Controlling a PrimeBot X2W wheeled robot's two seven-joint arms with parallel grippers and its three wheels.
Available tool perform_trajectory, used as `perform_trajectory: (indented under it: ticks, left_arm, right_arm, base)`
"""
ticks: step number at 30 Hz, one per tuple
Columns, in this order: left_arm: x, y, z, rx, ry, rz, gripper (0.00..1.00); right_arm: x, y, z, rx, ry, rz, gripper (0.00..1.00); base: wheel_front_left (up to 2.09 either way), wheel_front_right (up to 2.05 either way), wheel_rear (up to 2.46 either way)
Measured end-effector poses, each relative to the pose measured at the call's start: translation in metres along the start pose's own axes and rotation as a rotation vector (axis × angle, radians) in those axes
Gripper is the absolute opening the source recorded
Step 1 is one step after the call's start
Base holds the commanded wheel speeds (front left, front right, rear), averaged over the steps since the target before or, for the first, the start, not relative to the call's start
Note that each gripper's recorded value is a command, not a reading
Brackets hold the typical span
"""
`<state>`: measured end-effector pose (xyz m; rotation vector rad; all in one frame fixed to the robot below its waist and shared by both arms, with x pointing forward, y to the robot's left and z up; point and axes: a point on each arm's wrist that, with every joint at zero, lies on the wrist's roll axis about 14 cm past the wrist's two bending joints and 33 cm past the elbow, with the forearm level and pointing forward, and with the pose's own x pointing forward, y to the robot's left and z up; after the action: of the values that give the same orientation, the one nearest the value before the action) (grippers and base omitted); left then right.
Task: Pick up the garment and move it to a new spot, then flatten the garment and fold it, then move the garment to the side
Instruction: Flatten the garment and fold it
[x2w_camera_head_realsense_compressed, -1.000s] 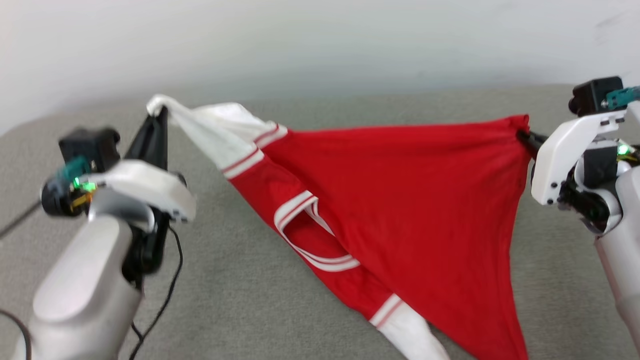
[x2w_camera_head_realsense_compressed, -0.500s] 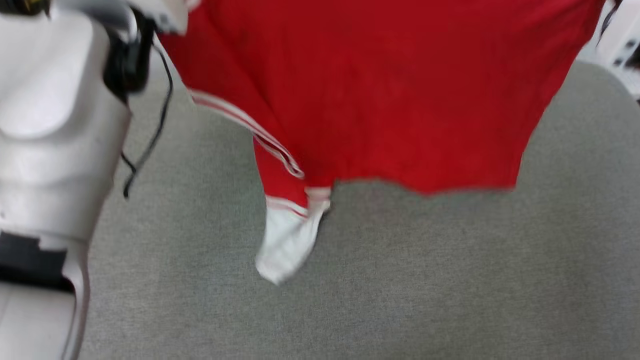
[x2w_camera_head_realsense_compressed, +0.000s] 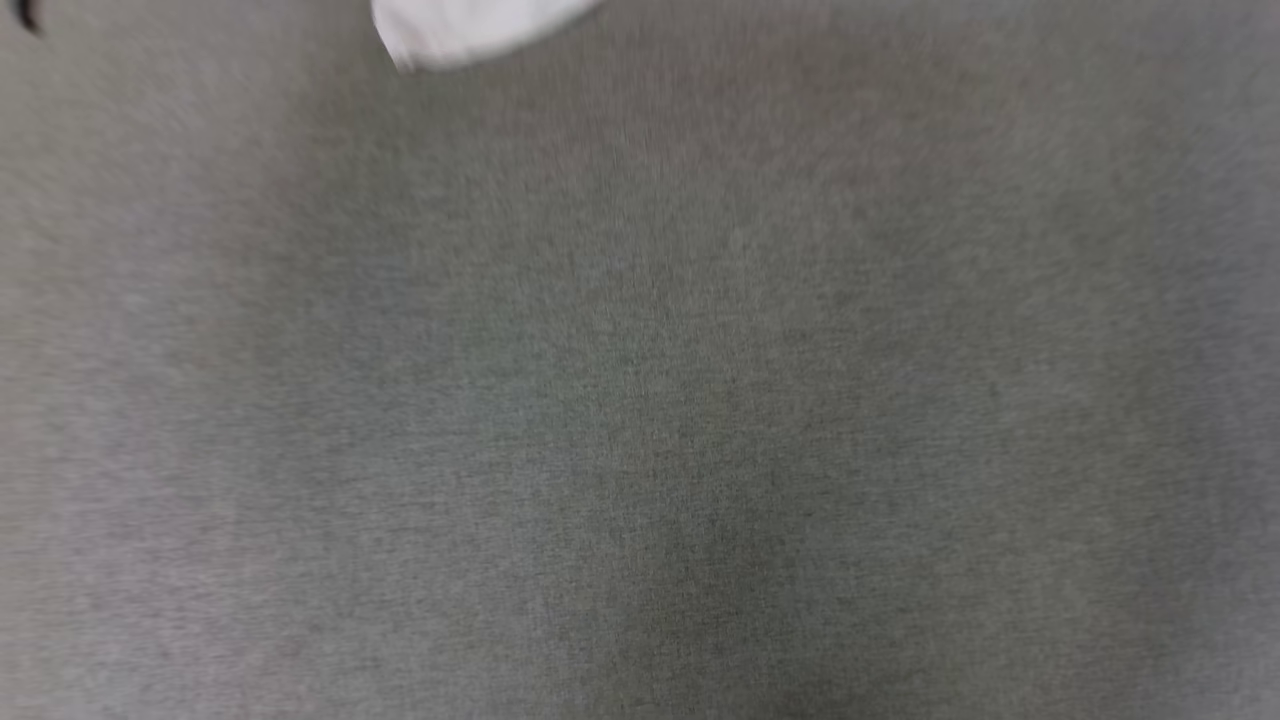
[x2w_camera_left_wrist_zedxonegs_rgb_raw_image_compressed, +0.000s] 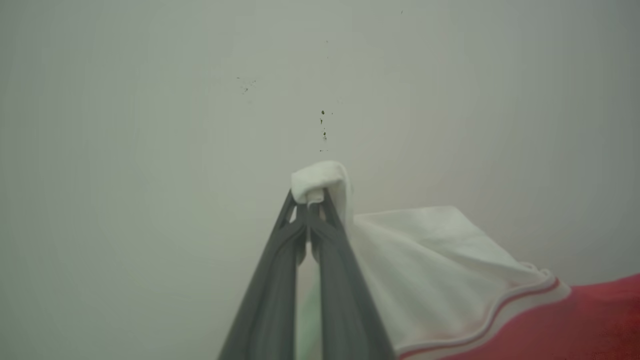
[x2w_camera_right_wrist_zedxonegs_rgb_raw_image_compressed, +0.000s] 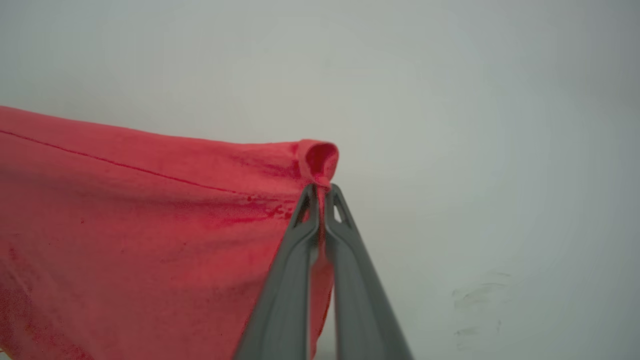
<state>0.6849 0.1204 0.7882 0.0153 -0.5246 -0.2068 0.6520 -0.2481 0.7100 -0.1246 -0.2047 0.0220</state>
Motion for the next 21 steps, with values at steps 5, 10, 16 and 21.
perform_trajectory:
  ticks: [5, 10, 16, 21]
  left_arm:
    - [0.014, 0.004, -0.049, 0.002, 0.039, 0.000, 0.00]
    - [0.011, 0.013, -0.121, -0.015, 0.137, 0.021, 0.00]
    - [-0.008, 0.018, -0.196, -0.053, 0.259, 0.042, 0.00]
    - [-0.041, 0.022, -0.233, -0.113, 0.357, 0.068, 0.00]
  right_arm:
    - [0.029, 0.012, -0.037, -0.001, 0.021, 0.018, 0.00]
    - [0.047, 0.030, -0.090, 0.004, 0.085, 0.051, 0.00]
    - [0.050, 0.048, -0.156, 0.030, 0.199, 0.081, 0.00]
    - [0.042, 0.054, -0.175, 0.053, 0.259, 0.089, 0.00]
  base:
    - [0.00, 0.00, 0.00]
    - [0.00, 0.00, 0.00]
    - [0.00, 0.00, 0.00]
    - [0.00, 0.00, 0.00]
